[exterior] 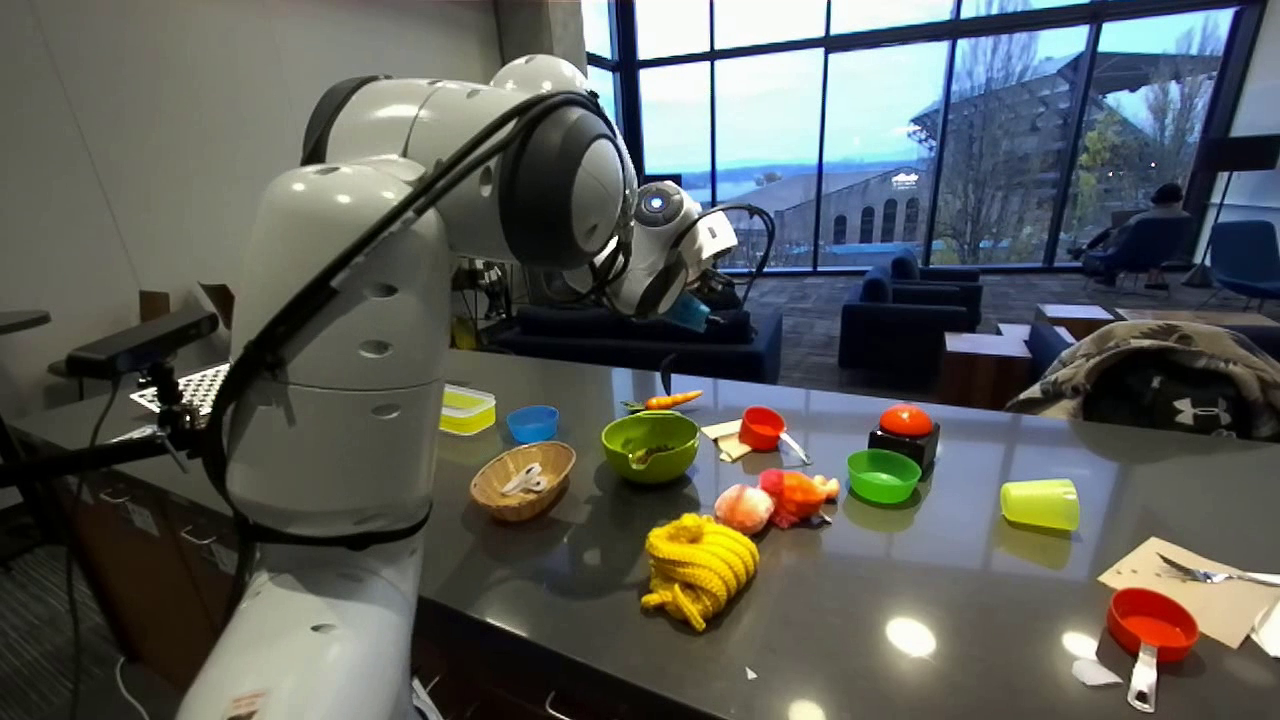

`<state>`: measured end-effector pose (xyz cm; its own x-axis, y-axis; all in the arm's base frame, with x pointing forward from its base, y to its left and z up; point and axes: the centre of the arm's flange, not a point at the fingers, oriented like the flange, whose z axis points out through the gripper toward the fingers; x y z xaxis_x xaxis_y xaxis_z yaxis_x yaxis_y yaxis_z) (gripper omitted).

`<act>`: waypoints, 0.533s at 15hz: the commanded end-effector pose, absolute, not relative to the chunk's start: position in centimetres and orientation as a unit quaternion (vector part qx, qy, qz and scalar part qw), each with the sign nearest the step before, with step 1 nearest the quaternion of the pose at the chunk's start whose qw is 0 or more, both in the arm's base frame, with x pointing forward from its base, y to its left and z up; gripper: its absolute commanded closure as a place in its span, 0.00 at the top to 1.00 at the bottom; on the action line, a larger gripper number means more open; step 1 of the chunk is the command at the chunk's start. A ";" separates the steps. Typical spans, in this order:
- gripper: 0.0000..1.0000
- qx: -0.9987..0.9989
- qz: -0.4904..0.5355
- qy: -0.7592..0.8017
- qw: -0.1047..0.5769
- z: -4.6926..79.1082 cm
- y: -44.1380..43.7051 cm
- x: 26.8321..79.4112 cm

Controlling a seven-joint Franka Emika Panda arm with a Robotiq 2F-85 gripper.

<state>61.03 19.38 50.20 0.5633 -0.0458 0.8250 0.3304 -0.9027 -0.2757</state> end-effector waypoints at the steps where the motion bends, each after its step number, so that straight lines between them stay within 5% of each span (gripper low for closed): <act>1: 0.01 -0.880 -0.434 -0.060 0.182 48.7 16.0 58.4; 8: 0.01 -0.893 -0.414 -0.036 0.172 47.6 13.6 58.0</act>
<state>59.99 14.59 46.52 0.6418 -0.0779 0.7629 0.2206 -0.9340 -0.2810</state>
